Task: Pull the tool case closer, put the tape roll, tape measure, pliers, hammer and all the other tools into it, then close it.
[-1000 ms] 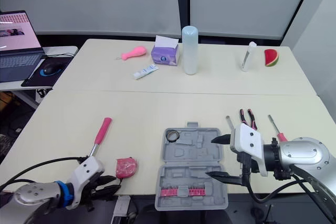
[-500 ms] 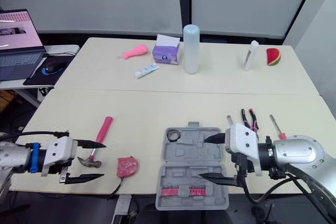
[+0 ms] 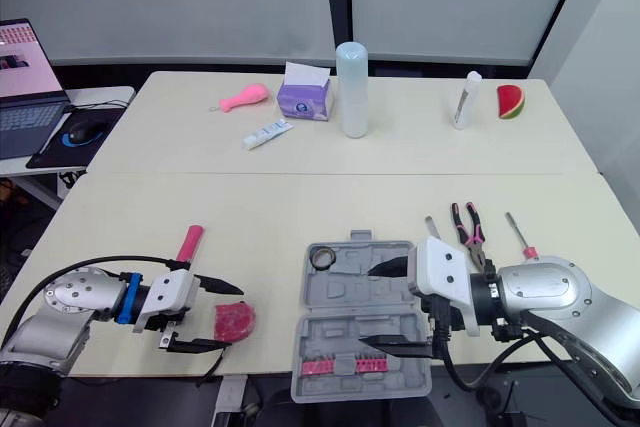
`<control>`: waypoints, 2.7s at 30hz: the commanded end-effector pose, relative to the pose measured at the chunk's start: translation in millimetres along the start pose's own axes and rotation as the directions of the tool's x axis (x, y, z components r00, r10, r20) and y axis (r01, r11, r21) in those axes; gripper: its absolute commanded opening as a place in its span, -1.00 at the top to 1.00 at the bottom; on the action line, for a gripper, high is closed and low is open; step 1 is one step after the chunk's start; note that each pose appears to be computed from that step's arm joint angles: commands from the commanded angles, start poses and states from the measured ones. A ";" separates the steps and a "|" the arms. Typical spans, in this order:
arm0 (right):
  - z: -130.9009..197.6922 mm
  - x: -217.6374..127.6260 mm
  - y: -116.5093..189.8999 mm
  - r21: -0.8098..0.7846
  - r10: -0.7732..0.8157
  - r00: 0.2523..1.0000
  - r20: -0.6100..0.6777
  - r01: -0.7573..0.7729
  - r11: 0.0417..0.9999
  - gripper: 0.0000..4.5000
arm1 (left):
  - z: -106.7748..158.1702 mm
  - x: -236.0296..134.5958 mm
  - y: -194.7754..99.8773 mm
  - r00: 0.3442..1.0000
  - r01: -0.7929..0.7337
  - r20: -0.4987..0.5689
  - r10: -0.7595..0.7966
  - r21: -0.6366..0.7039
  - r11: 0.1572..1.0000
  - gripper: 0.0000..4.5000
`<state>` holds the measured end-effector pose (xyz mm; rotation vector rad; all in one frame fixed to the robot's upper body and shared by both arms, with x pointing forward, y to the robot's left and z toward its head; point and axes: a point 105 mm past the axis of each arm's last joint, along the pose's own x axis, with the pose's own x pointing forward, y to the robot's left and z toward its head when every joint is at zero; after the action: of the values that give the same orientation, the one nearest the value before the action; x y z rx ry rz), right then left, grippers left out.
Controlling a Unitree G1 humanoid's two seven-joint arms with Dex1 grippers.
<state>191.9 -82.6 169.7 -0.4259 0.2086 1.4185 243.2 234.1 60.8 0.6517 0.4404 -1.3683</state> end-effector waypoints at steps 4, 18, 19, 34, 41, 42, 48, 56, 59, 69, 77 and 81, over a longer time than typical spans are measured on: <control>5.3 0.7 5.5 -0.037 0.009 1.000 -0.001 -0.010 0.999 -1.00 | -10.9 -3.1 7.4 0.996 -0.076 -0.046 0.074 -0.042 0.996 -0.99; 5.5 1.5 4.3 -0.039 0.010 1.000 -0.004 -0.010 0.999 -1.00 | -21.2 10.8 -6.9 0.994 -0.097 -0.053 0.092 -0.098 0.990 -0.99; 5.5 1.5 4.1 -0.038 0.009 1.000 -0.004 -0.009 0.999 -1.00 | -22.7 11.9 -7.1 0.994 -0.102 -0.055 0.096 -0.104 0.989 -0.99; 4.2 -1.7 3.4 -0.040 -0.009 1.000 -0.020 0.008 0.999 -1.00 | -38.9 17.7 -14.6 0.993 -0.098 -0.080 0.091 -0.100 0.990 -0.43; -0.8 -10.8 -0.4 -0.009 -0.075 0.997 -0.035 0.075 0.997 -1.00 | 2.4 5.4 0.1 0.993 -0.114 0.022 0.114 0.000 0.993 -0.43; -4.0 -14.1 -0.8 0.013 -0.095 0.994 -0.044 0.096 0.995 -1.00 | 15.3 5.2 3.6 0.993 -0.111 0.048 0.110 0.031 0.993 -0.43; -24.7 -24.1 4.7 0.199 -0.185 0.980 -0.075 0.196 0.960 -1.00 | 74.2 16.6 11.6 0.989 -0.072 0.141 0.049 0.161 0.984 -0.43; -35.1 27.6 -4.7 0.699 -0.277 0.960 0.044 0.168 0.695 -1.00 | 128.4 44.5 16.8 0.981 -0.035 0.192 -0.021 0.280 0.959 -0.43; -36.1 40.4 -12.7 0.777 -0.288 0.957 0.041 0.151 0.611 -1.00 | 131.9 47.6 16.4 0.981 -0.037 0.191 -0.018 0.279 0.959 -0.43; -16.9 64.8 -23.3 0.882 -0.213 0.966 0.149 -0.032 0.470 -1.00 | 137.2 52.9 11.7 0.977 -0.047 0.210 -0.020 0.309 0.950 -0.43; -16.5 73.5 -26.2 0.894 -0.174 0.973 0.153 -0.061 0.444 -0.73 | 144.0 55.0 11.8 0.966 -0.085 0.258 -0.006 0.343 0.936 -0.43; -14.4 73.5 -28.1 0.890 -0.173 0.972 0.162 -0.068 0.450 -0.10 | 144.5 55.9 11.0 0.962 -0.093 0.271 -0.004 0.343 0.935 -0.43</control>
<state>233.3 -26.9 121.2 0.6166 0.7501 1.0367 255.1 102.3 131.2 0.7437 0.0009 -1.4761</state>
